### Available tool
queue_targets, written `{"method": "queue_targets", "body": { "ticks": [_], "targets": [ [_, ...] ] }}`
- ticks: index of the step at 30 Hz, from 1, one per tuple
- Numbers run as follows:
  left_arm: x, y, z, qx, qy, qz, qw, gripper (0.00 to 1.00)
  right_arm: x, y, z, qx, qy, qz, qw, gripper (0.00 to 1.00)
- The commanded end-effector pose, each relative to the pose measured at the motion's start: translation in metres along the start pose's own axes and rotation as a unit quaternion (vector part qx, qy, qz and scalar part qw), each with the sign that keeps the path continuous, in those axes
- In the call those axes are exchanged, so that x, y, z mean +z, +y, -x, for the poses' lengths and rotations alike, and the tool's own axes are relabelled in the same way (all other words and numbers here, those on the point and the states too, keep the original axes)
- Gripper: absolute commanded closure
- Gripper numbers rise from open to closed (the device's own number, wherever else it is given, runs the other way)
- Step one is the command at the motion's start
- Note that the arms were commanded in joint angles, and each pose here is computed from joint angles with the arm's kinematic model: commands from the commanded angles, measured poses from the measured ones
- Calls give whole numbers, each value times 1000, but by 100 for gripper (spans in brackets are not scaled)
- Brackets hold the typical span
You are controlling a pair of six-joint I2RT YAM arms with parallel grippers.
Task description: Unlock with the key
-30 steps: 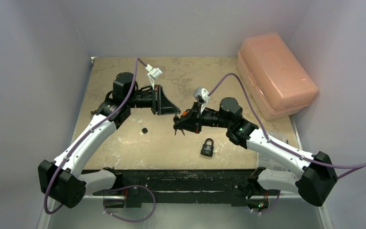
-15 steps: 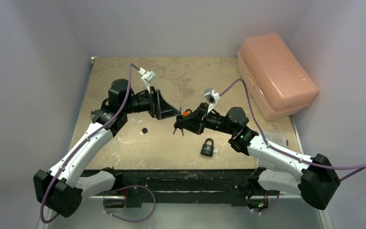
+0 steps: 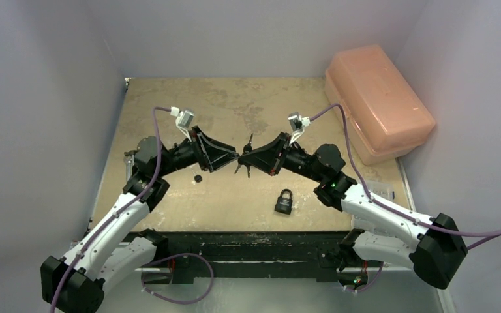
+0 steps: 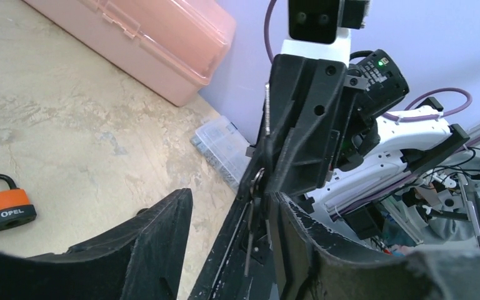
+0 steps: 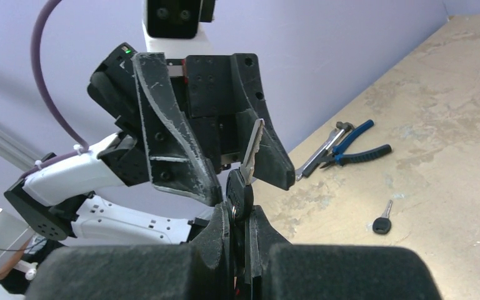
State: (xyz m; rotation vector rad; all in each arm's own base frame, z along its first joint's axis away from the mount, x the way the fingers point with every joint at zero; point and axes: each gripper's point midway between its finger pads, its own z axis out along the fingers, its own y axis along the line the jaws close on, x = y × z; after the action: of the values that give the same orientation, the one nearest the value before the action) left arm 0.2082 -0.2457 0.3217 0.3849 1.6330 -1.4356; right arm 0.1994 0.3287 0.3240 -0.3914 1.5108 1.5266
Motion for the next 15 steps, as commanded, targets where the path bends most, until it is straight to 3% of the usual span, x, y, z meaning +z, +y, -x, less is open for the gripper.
{"method": "queue_targets", "body": {
  "ticks": [1, 15],
  "targets": [
    [4, -18, 22, 16, -50, -44, 998, 50, 5, 20, 24, 1, -29, 26, 999, 100],
    [9, -22, 17, 5, -50, -69, 996, 65, 14, 17, 17, 11, -8, 28, 1000, 100]
  ]
}}
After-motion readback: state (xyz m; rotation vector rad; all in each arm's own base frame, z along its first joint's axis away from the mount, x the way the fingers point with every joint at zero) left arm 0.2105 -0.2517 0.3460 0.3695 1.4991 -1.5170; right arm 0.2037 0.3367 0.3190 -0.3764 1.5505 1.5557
